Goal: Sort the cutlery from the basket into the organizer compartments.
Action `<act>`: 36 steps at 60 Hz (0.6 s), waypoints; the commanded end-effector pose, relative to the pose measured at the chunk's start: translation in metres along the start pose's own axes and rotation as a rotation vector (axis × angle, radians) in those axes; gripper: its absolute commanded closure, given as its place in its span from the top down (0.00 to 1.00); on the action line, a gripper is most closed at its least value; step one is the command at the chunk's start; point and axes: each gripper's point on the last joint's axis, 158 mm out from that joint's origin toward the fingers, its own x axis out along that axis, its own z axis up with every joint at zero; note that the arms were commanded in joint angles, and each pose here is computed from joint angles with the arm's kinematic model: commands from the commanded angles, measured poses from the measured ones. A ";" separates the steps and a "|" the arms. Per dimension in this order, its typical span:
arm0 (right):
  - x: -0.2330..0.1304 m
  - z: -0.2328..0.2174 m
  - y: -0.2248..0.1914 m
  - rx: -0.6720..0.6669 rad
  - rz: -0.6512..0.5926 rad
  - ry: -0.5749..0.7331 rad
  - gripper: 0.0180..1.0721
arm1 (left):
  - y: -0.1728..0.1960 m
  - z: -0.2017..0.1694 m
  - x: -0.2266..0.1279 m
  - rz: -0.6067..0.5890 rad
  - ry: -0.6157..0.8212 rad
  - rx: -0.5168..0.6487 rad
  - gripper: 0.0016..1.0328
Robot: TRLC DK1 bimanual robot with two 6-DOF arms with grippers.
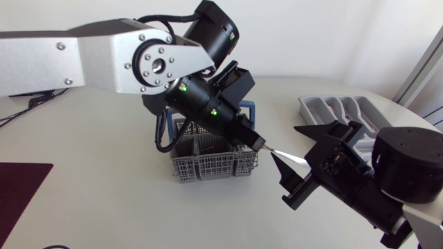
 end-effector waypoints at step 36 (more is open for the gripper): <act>0.007 -0.005 0.038 -0.168 0.088 0.011 0.57 | -0.008 -0.012 0.000 -0.068 0.132 -0.017 0.03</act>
